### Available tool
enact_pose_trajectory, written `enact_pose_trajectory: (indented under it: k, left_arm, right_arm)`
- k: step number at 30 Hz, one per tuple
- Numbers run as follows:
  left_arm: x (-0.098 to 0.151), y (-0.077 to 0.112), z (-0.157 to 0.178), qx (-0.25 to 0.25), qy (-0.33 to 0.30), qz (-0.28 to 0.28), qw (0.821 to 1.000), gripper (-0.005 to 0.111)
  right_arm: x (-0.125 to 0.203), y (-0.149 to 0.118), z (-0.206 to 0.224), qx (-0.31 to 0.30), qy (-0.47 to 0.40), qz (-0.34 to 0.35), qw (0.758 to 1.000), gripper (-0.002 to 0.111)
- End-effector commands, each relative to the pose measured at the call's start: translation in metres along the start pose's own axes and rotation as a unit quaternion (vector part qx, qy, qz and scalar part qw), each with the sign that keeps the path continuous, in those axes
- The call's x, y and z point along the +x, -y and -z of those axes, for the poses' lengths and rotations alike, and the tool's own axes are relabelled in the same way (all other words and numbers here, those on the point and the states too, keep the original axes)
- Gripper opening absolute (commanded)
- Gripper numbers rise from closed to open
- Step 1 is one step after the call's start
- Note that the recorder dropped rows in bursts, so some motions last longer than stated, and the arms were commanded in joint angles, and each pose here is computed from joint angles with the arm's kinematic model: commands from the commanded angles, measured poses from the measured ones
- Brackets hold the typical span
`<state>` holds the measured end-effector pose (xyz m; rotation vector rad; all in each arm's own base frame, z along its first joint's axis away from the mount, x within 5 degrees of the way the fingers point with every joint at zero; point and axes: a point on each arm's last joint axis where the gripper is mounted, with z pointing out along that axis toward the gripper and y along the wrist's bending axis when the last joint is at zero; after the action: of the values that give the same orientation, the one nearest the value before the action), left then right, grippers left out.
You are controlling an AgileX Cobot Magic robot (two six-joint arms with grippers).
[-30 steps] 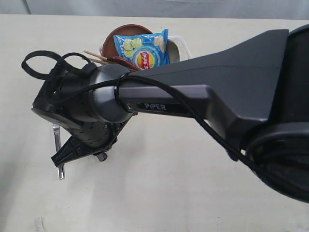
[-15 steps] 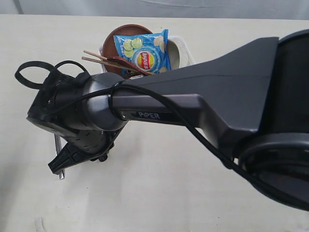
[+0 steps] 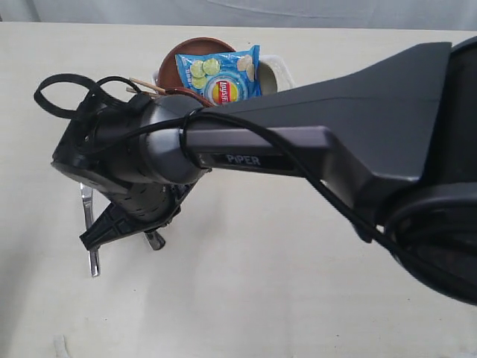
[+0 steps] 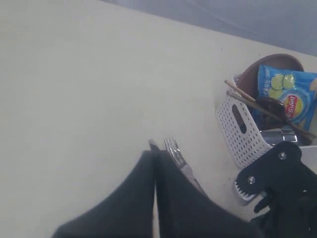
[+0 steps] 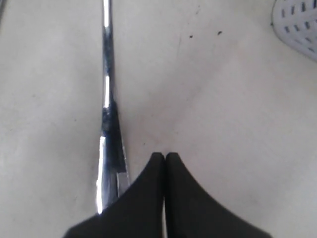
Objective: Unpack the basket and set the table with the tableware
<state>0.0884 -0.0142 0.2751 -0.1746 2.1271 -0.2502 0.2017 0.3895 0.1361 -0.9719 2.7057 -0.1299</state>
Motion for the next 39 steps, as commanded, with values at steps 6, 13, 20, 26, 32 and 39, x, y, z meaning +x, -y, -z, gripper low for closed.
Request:
enact_pose_trajectory:
  k: [6, 13, 20, 26, 32, 39]
  left_arm:
    - [-0.002, 0.002, 0.002, 0.01, 0.008, -0.002, 1.0, 0.0]
    - [-0.002, 0.002, 0.002, 0.01, 0.008, -0.002, 1.0, 0.0]
    - [-0.002, 0.002, 0.002, 0.012, 0.009, -0.001, 1.0, 0.0]
    - [-0.001, 0.003, 0.002, 0.016, 0.005, -0.004, 1.0, 0.0]
    - [-0.001, 0.003, 0.002, 0.016, 0.005, -0.004, 1.0, 0.0]
    - [-0.001, 0.003, 0.002, 0.017, 0.004, -0.003, 1.0, 0.0]
  right_arm:
    - [-0.004, 0.01, -0.006, 0.005, 0.002, -0.002, 1.0, -0.001]
    - [0.004, 0.0, -0.018, -0.004, -0.024, 0.001, 1.0, -0.001]
    - [0.014, -0.026, -0.011, -0.018, -0.019, 0.026, 0.999, -0.001]
    - [0.02, -0.041, -0.008, -0.045, -0.019, 0.024, 0.999, -0.001]
    - [0.026, -0.052, -0.004, -0.047, -0.017, 0.03, 0.998, -0.001]
    - [0.026, -0.053, 0.003, -0.05, -0.011, 0.028, 0.998, -0.001]
